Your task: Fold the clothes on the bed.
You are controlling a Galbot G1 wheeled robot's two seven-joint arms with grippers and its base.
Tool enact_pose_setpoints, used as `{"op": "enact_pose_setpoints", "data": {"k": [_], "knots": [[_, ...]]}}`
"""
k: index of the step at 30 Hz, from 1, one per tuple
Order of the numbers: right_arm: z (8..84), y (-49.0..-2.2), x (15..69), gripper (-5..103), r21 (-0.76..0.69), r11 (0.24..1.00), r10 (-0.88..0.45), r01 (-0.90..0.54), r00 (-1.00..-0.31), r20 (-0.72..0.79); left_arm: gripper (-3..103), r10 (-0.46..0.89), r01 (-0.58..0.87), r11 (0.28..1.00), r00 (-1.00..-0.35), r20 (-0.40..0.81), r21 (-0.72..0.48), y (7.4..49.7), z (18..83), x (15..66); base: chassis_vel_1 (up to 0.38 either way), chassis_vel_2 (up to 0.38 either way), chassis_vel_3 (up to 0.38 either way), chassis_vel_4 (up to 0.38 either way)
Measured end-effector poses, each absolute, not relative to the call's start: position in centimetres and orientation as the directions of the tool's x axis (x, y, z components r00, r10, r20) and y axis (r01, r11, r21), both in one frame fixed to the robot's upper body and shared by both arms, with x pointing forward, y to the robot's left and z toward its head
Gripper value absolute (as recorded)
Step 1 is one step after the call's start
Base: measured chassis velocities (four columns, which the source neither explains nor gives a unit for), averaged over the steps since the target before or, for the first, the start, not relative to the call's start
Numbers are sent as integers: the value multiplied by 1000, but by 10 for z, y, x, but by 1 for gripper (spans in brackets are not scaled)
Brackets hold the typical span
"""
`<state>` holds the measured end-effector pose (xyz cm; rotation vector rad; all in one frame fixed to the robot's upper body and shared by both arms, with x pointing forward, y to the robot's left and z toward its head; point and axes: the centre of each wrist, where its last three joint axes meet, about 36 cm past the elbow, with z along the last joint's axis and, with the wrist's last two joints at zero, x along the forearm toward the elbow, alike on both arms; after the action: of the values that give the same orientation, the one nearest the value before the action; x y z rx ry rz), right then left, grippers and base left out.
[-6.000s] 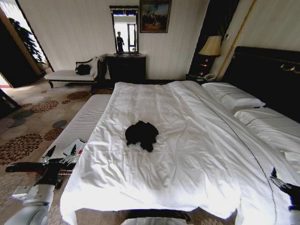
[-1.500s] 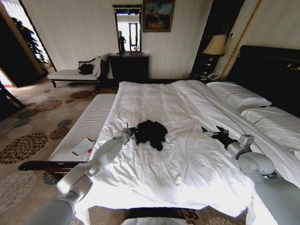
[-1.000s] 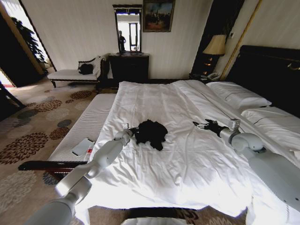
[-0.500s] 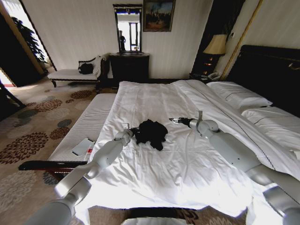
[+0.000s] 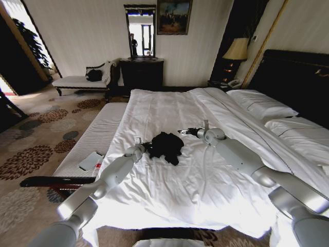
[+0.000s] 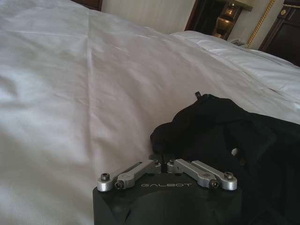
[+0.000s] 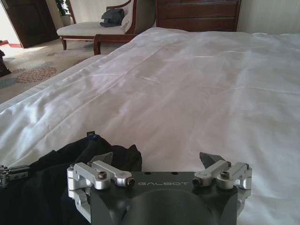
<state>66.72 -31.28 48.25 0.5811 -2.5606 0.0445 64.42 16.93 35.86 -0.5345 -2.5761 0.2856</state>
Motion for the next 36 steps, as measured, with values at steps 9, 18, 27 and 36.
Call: {"op": "enact_pose_setpoints", "data": {"k": [9, 18, 27, 36], "knots": [[464, -296, 681, 100, 59, 903, -391, -425, -756, 525, 1, 433, 332, 896, -801, 414, -295, 164, 363, 645, 0, 0, 0, 0], [448, -278, 683, 100, 39, 884, -405, -465, -724, 558, 1, 440, 343, 893, -799, 410, -291, 165, 367, 644, 0, 0, 0, 0], [437, -261, 703, 93, 36, 890, -392, -454, -725, 566, 1, 445, 355, 893, -792, 417, -277, 168, 366, 641, 0, 0, 0, 0], [430, -256, 713, 90, 42, 896, -384, -441, -726, 570, 1, 458, 369, 887, -786, 416, -279, 163, 368, 639, 0, 0, 0, 0]]}}
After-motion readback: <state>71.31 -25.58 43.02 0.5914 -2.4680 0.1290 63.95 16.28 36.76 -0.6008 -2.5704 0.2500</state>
